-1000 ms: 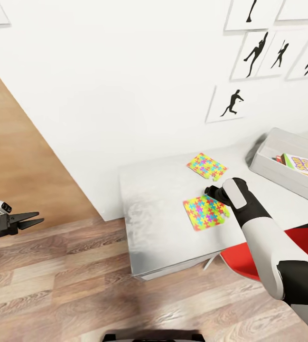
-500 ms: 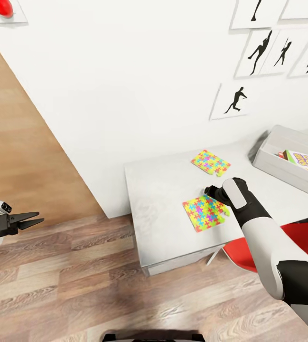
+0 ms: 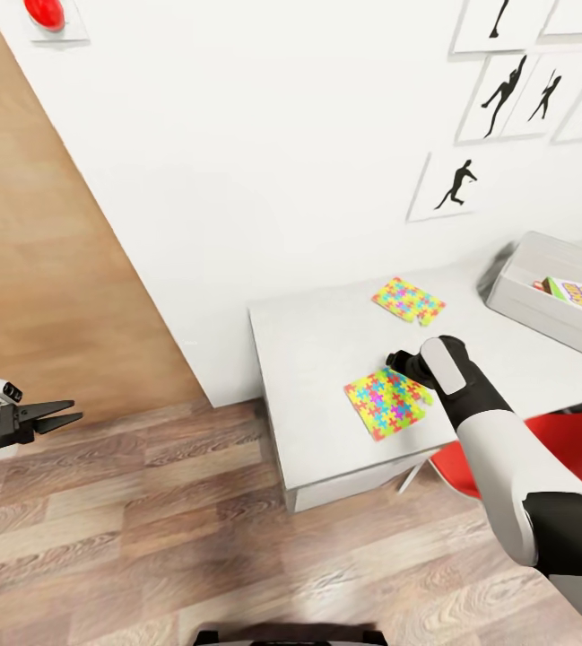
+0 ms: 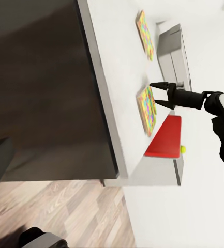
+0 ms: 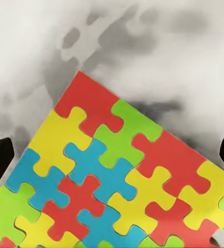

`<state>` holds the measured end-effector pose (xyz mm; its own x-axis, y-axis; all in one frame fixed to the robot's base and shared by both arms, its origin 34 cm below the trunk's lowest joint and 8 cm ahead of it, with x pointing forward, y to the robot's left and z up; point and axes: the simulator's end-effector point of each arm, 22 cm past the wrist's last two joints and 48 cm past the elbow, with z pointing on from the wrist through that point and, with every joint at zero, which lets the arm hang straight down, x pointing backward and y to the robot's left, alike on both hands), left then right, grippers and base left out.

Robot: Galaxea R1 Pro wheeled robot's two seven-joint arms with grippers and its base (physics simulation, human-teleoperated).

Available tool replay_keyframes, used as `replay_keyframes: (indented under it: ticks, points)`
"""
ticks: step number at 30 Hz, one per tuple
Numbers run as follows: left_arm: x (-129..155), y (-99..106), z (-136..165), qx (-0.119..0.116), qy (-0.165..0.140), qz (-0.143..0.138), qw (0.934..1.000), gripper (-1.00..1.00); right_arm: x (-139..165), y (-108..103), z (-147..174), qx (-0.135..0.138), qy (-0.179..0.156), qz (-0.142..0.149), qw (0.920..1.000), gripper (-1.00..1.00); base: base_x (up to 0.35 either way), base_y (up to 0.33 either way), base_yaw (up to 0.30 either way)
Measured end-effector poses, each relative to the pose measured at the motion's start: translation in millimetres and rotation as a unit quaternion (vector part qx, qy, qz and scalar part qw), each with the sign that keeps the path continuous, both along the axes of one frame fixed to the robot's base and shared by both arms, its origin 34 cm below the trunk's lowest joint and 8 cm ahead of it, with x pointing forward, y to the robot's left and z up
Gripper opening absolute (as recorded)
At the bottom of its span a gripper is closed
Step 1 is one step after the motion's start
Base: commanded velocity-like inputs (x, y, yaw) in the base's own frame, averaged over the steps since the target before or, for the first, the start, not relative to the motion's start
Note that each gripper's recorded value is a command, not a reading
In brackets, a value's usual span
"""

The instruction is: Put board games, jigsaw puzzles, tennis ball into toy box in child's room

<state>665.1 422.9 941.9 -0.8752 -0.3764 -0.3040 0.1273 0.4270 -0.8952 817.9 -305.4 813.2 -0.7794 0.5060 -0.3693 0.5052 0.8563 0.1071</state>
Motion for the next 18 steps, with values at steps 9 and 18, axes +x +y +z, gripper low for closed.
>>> replay_keyframes:
  ticks: [9, 18]
  points:
    - [0.0, 0.3, 0.1, 0.0, 0.0, 0.0, 1.0, 1.0, 0.1, 1.1, -0.1, 0.001, 0.0, 0.0, 1.0, 1.0, -0.096, 0.104, 0.0]
    - [-0.1, 0.3, 0.3, 0.0, 0.0, 0.0, 1.0, 1.0, 0.0, 3.3, 0.0, 0.002, 0.0, 0.001, 1.0, 1.0, -0.041, 0.105, 0.0]
